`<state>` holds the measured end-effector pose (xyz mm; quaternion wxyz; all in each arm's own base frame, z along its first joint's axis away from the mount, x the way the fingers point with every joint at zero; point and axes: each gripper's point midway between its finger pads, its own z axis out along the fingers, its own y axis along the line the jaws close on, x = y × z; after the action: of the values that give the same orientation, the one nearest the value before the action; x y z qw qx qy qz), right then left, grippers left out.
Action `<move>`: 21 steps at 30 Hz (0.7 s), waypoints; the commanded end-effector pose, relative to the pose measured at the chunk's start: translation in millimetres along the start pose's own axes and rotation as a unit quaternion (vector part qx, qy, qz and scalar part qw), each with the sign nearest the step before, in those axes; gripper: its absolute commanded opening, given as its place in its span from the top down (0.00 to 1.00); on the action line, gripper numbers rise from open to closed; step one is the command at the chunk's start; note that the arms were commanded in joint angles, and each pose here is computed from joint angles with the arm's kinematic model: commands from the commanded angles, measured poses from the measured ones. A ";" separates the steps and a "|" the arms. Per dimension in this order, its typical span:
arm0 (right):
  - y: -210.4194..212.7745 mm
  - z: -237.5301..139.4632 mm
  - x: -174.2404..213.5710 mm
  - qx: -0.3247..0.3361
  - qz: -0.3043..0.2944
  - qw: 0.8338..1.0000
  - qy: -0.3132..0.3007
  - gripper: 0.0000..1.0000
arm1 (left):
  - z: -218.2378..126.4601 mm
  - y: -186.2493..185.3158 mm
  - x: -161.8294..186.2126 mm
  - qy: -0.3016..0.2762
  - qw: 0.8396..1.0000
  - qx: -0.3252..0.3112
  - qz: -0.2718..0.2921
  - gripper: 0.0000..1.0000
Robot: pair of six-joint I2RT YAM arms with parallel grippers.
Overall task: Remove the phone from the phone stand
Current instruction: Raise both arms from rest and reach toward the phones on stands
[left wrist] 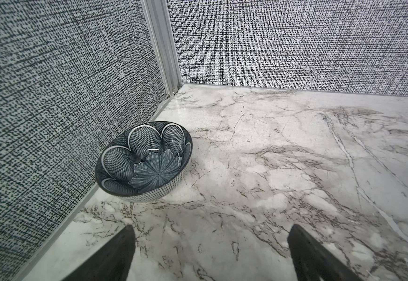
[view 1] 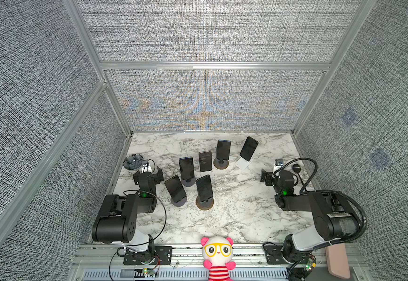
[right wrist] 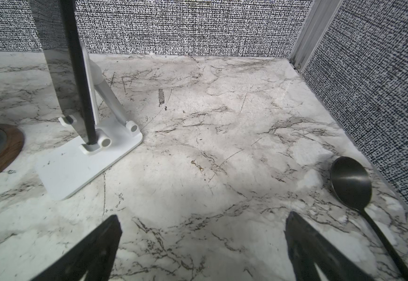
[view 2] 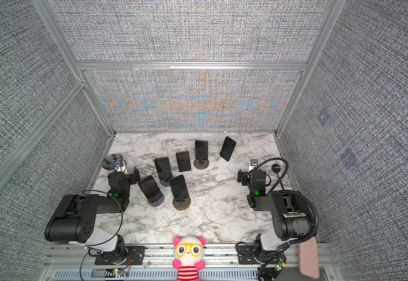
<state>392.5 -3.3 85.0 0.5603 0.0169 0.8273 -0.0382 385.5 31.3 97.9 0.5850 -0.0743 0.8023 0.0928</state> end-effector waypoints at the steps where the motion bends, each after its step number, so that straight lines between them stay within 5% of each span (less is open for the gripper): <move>1: -1.6 -1.9 -7.4 0.002 0.006 1.000 -0.016 0.01 | -1.3 -1.5 -5.7 -0.012 1.000 0.008 -0.005 0.06; 11: -13.9 -36.8 -66.3 0.025 0.071 0.994 0.083 0.01 | -59.1 32.8 -114.2 0.012 0.998 -0.053 -0.018 0.08; 16: -2.4 -70.5 -68.6 0.007 0.065 0.980 0.185 0.01 | -101.8 11.4 -137.1 0.125 0.991 0.038 0.017 0.10; 21: 42.9 -109.4 -82.6 -0.124 0.042 0.956 0.262 0.03 | -162.3 -22.6 -132.0 0.263 0.945 0.183 0.061 0.09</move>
<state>367.2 22.4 223.3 0.4329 0.0410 0.8997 0.0387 341.5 6.0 328.0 0.5218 -0.0184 0.8522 0.0334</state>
